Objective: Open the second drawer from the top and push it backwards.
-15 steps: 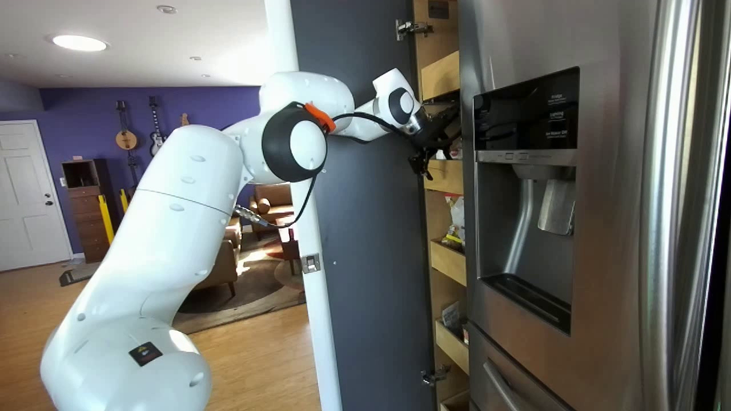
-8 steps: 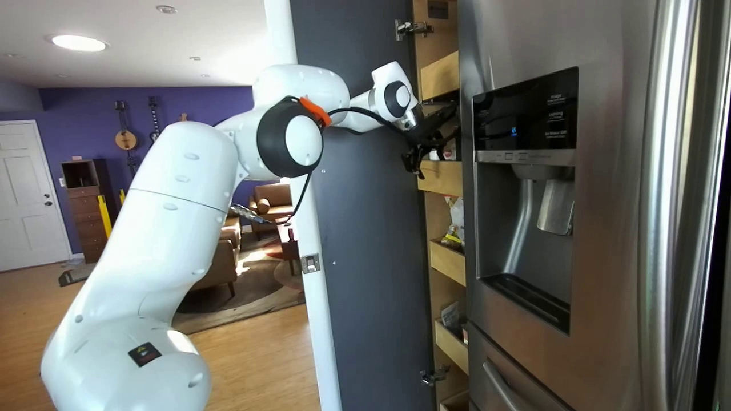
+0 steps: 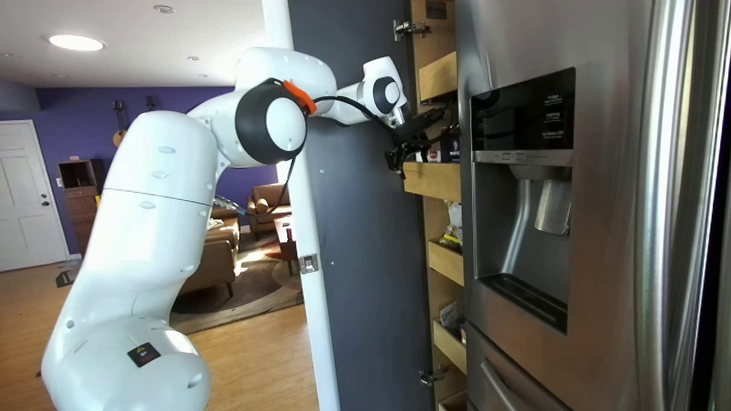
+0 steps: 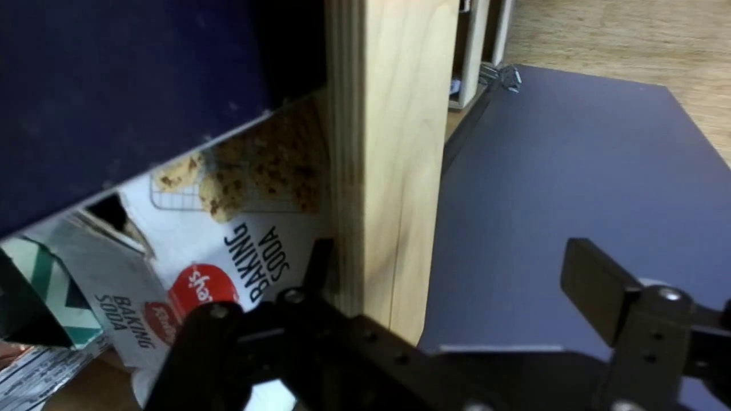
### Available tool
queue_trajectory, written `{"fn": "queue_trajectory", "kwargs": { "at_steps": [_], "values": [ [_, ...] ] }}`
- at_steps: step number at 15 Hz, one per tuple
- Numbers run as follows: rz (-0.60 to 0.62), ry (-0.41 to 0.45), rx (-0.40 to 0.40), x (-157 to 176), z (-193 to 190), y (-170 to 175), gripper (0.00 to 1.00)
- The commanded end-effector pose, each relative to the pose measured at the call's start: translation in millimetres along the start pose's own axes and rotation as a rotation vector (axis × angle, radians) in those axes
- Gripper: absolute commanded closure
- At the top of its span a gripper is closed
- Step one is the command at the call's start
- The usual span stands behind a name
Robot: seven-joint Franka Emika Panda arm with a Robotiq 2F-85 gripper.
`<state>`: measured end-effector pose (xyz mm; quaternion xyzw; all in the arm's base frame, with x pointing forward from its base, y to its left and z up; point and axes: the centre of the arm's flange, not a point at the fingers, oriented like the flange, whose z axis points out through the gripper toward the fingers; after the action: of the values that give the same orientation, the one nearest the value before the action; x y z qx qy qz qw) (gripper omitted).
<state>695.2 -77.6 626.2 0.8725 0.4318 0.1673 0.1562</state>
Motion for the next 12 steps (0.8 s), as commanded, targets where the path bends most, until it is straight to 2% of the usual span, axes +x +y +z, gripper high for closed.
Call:
{"fn": "queue_trajectory", "kwargs": {
  "at_steps": [1,4,6,10,12],
  "values": [
    [-0.035,0.042,0.171,7.1,-12.5,-71.3,0.0],
    [-0.051,0.05,0.296,14.2,-14.8,-100.3,0.0],
    [-0.045,0.015,0.403,17.3,-13.4,-118.4,0.0],
    [0.024,-0.134,0.533,17.5,-48.7,-143.3,0.0],
    [0.091,-0.227,0.564,15.2,-69.1,-154.9,0.0]
  ]
}}
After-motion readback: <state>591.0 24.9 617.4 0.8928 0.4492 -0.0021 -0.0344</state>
